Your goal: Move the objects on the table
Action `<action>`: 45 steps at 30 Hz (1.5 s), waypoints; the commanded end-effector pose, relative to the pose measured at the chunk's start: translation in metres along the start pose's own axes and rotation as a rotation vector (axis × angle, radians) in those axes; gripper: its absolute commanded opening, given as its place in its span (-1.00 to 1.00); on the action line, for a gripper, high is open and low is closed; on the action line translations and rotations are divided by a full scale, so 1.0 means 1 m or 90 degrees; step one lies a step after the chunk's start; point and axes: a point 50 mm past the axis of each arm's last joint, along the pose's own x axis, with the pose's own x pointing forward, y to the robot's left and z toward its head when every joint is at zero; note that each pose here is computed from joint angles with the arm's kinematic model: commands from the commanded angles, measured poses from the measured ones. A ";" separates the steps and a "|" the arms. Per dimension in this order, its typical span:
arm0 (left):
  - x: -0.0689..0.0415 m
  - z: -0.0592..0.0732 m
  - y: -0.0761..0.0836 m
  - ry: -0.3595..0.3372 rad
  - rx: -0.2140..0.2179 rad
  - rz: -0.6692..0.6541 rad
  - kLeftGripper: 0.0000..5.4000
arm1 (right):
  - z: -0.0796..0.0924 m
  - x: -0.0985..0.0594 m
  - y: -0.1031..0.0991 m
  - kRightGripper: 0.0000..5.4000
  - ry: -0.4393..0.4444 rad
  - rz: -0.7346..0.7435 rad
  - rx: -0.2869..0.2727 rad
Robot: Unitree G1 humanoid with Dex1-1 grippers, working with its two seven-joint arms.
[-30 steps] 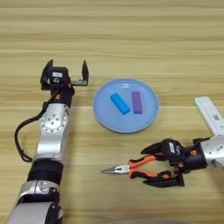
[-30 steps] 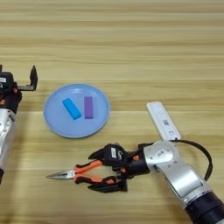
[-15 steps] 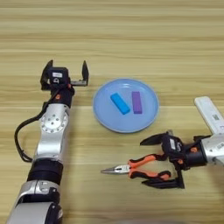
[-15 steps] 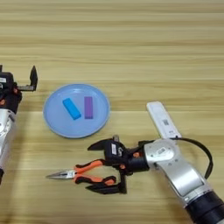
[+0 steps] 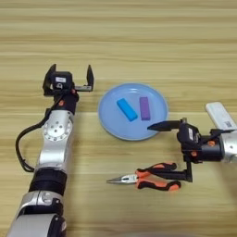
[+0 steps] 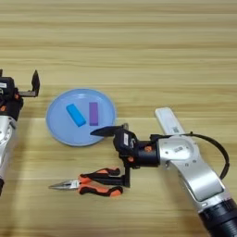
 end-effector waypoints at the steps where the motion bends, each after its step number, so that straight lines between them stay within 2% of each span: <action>1: 0.003 0.003 -0.001 -0.011 0.002 -0.003 1.00 | 0.009 0.002 -0.009 0.99 -0.023 -0.045 -0.010; 8: 0.003 0.003 -0.002 -0.010 0.001 -0.004 1.00 | 0.010 0.017 -0.021 0.99 -0.039 -0.130 -0.001; 16: 0.003 0.002 -0.002 -0.009 0.001 -0.004 1.00 | 0.009 0.035 -0.043 0.99 -0.030 -0.261 0.029; 21: 0.003 0.002 -0.002 -0.009 0.001 -0.003 1.00 | 0.008 0.039 -0.053 0.99 -0.019 -0.332 0.050; 27: 0.004 0.002 -0.003 -0.009 0.000 -0.003 1.00 | 0.009 0.039 -0.051 0.99 0.006 -0.378 0.059; 33: 0.004 0.002 -0.003 -0.010 -0.002 -0.004 1.00 | 0.003 0.033 -0.056 0.99 0.049 -0.449 0.127; 41: 0.005 0.002 -0.004 -0.011 -0.003 -0.003 1.00 | -0.004 0.031 -0.052 0.99 0.119 -0.472 0.184; 45: 0.005 0.002 -0.004 -0.012 -0.004 -0.002 1.00 | -0.012 0.032 -0.052 0.99 0.144 -0.469 0.223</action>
